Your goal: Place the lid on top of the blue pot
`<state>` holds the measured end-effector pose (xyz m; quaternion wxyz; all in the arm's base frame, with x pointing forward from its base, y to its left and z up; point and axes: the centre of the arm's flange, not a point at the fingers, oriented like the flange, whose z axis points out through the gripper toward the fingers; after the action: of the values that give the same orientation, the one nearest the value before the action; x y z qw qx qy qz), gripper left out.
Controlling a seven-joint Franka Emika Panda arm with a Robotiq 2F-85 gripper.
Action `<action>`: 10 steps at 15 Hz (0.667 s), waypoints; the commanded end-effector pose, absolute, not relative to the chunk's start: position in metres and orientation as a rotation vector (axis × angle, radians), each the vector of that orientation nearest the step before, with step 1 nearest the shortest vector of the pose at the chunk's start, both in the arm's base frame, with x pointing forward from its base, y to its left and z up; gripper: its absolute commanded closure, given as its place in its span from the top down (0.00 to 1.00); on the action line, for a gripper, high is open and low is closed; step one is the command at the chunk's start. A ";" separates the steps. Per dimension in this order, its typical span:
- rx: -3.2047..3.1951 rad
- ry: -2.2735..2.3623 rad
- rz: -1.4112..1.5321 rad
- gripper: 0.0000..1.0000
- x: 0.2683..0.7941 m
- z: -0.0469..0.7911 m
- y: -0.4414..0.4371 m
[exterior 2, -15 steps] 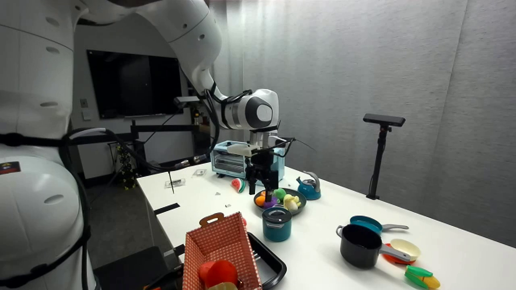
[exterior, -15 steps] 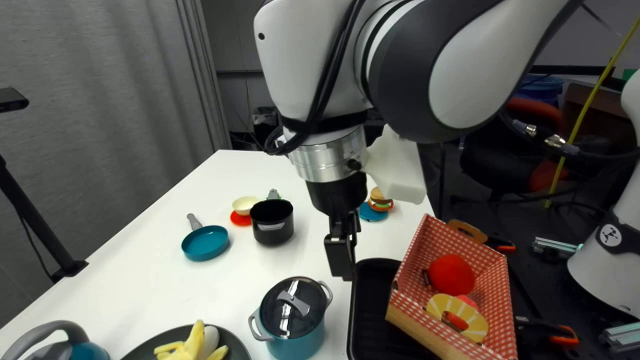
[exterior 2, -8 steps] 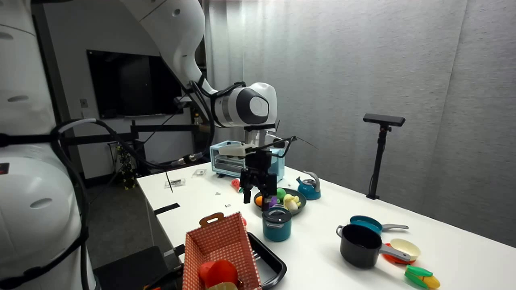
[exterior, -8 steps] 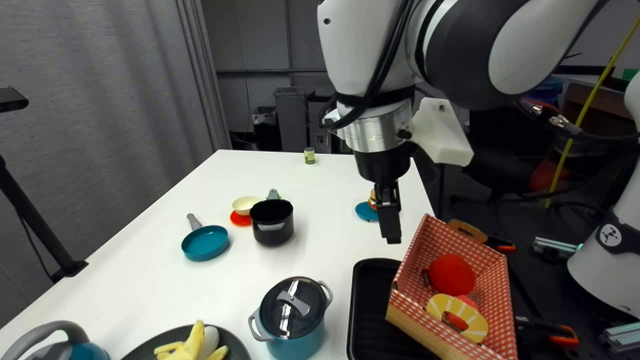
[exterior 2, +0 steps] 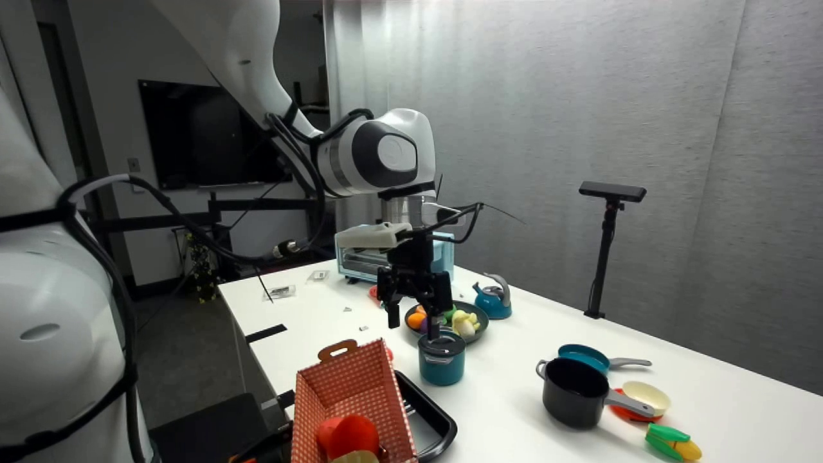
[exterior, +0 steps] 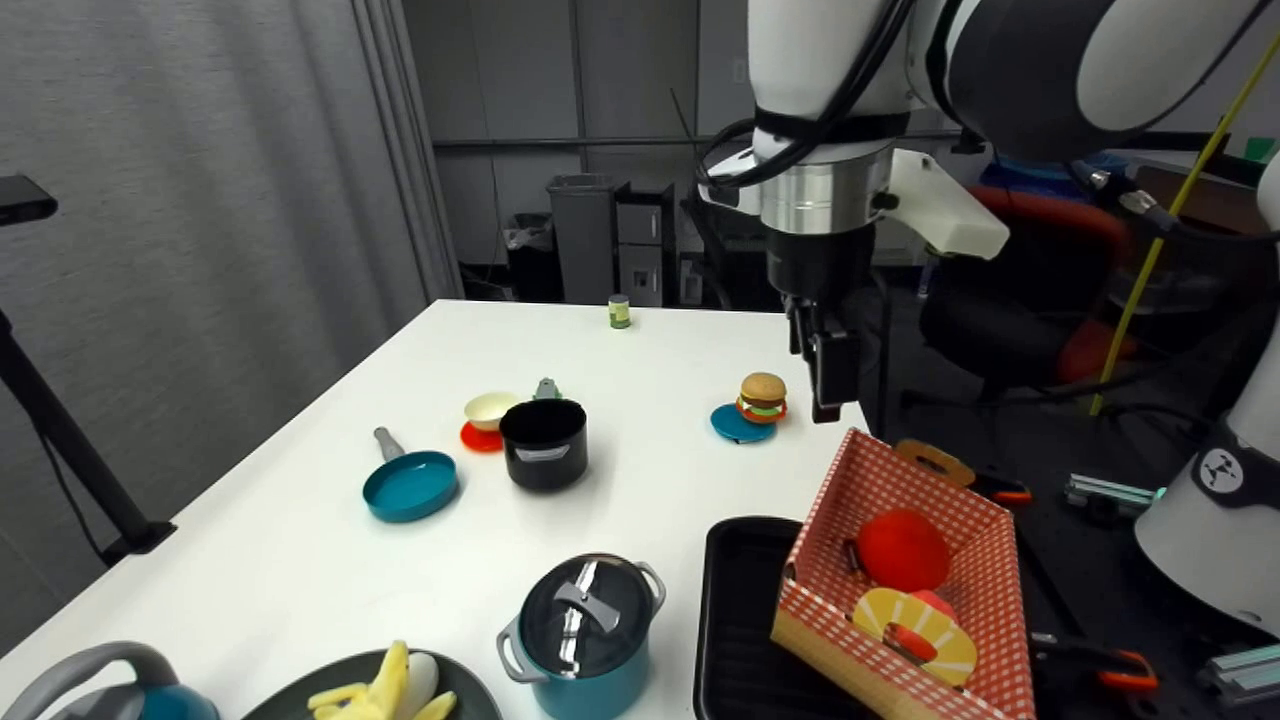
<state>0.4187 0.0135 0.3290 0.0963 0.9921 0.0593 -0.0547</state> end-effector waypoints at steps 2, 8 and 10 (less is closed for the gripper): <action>2.977 0.258 0.059 1.00 0.392 0.356 -0.005; 3.043 0.203 0.155 1.00 0.397 0.371 -0.004; 3.080 0.115 0.155 1.00 0.401 0.371 -0.002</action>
<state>0.4063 -0.0003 0.3650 0.0523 0.9960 0.0632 0.0363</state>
